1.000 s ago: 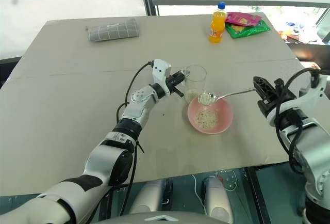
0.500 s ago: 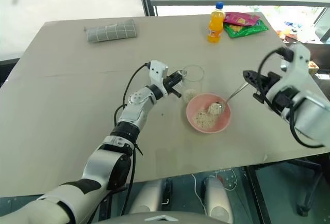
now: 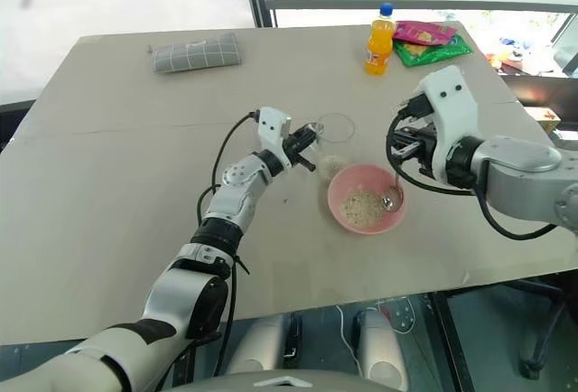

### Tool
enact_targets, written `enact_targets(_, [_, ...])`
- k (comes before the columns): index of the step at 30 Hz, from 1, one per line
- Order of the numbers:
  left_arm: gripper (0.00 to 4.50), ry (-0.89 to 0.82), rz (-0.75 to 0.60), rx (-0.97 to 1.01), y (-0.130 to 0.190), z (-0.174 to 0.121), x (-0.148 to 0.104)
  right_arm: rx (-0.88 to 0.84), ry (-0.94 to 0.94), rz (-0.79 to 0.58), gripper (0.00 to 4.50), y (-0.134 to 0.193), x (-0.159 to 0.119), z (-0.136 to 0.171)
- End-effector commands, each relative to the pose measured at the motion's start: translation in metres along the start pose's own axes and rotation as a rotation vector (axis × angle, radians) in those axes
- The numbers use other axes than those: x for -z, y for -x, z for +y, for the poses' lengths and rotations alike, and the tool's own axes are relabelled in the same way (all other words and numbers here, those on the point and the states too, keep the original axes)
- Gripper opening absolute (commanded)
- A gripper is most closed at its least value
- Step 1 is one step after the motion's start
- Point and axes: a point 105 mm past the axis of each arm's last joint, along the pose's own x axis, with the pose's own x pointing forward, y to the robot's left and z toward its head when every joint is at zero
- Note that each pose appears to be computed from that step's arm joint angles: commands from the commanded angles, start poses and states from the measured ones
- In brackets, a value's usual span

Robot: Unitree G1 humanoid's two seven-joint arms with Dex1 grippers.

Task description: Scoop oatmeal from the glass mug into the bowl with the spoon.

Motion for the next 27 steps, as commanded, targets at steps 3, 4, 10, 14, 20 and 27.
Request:
enact_targets(3, [0.03,-0.026,0.011,-0.006,0.003,0.002,0.002,-0.016,0.064,-0.084,0.00,0.005,-0.023,0.003])
enact_targets(4, [0.03,-0.030,0.013,-0.004,0.003,0.002,0.002,-0.015,0.060,-0.089,0.00,0.005,-0.025,0.002])
enact_targets(10, [0.03,-0.039,0.016,-0.005,0.005,0.003,0.002,-0.023,-0.104,-0.188,0.00,0.014,-0.042,-0.008])
enact_targets(14, [0.03,-0.043,0.019,-0.007,0.007,0.004,0.003,-0.029,-0.254,-0.264,0.00,0.026,-0.052,-0.023])
enact_targets(20, [0.03,-0.047,0.024,-0.007,0.008,0.004,0.004,-0.097,-0.519,-0.489,0.00,0.048,-0.091,-0.037])
enact_targets(27, [0.03,-0.042,0.005,-0.021,0.011,0.008,-0.002,-0.173,-0.617,-0.508,0.00,0.012,-0.102,-0.026])
